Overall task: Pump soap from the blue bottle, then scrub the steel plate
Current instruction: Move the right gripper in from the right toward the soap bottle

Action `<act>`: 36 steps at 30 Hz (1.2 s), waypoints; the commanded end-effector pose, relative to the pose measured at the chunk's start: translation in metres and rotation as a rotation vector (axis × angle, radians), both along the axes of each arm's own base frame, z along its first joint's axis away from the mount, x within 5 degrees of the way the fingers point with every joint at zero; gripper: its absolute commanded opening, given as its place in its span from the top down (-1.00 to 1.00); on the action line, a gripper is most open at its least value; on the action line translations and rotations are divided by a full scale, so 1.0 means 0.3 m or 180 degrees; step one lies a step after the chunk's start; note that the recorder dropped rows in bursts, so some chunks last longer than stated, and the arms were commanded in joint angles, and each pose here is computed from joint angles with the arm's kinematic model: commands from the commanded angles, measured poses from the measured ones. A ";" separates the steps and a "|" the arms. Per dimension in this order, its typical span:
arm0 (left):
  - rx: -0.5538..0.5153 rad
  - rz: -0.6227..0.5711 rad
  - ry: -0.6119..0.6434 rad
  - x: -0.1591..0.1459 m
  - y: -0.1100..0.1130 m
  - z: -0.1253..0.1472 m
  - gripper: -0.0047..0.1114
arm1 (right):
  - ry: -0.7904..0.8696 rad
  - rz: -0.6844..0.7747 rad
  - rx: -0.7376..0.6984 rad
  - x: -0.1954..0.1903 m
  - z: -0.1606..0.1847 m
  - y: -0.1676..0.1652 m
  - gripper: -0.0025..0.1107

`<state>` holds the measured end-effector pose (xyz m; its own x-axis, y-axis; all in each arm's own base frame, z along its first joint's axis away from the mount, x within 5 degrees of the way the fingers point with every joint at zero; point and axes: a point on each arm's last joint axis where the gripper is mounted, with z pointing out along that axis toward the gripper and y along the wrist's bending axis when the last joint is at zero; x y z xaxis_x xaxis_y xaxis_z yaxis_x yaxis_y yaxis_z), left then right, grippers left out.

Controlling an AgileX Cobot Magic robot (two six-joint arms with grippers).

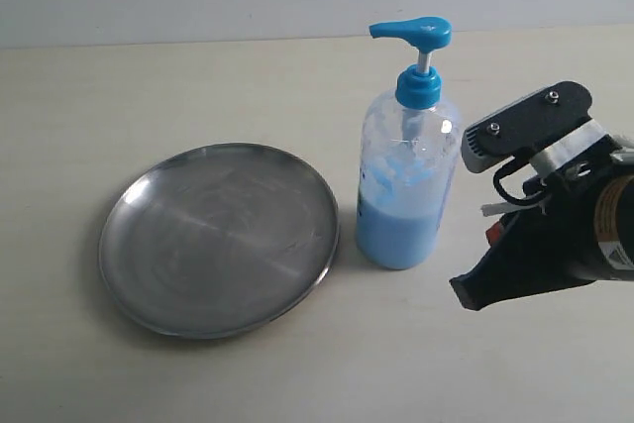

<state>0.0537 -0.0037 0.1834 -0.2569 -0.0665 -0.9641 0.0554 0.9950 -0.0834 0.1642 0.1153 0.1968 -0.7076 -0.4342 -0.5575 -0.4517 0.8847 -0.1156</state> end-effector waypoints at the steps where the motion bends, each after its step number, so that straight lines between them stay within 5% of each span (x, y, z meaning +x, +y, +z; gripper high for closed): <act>1: -0.0004 0.0007 -0.0031 0.000 0.000 0.000 0.92 | -0.0254 -0.0123 0.0317 -0.006 -0.036 -0.004 0.96; 6: -0.0004 0.0007 -0.0031 0.000 0.000 0.000 0.92 | -0.0618 -0.0112 0.0553 -0.013 -0.061 -0.016 0.96; 16: -0.0004 0.0007 -0.0031 0.000 0.000 0.000 0.92 | -0.0388 -0.0087 0.0805 -0.032 -0.073 0.002 0.96; 23: -0.0004 0.0007 -0.0031 0.000 0.000 0.000 0.92 | -0.0492 0.0259 0.0437 -0.024 -0.065 0.003 0.96; 31: -0.0004 0.0007 -0.0031 0.000 0.000 0.000 0.92 | 0.0306 0.0306 -0.1013 0.029 -0.052 -0.016 0.96; 36: -0.0004 0.0007 -0.0031 0.000 0.000 0.000 0.92 | 0.0392 0.0198 -0.0436 0.045 -0.058 0.047 0.96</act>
<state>0.0537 -0.0037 0.1834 -0.2568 -0.0647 -0.9643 0.0559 0.9951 -0.0816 0.1772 0.1183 0.1798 -0.7362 -0.5800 -0.3487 -0.5132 0.8143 -0.2711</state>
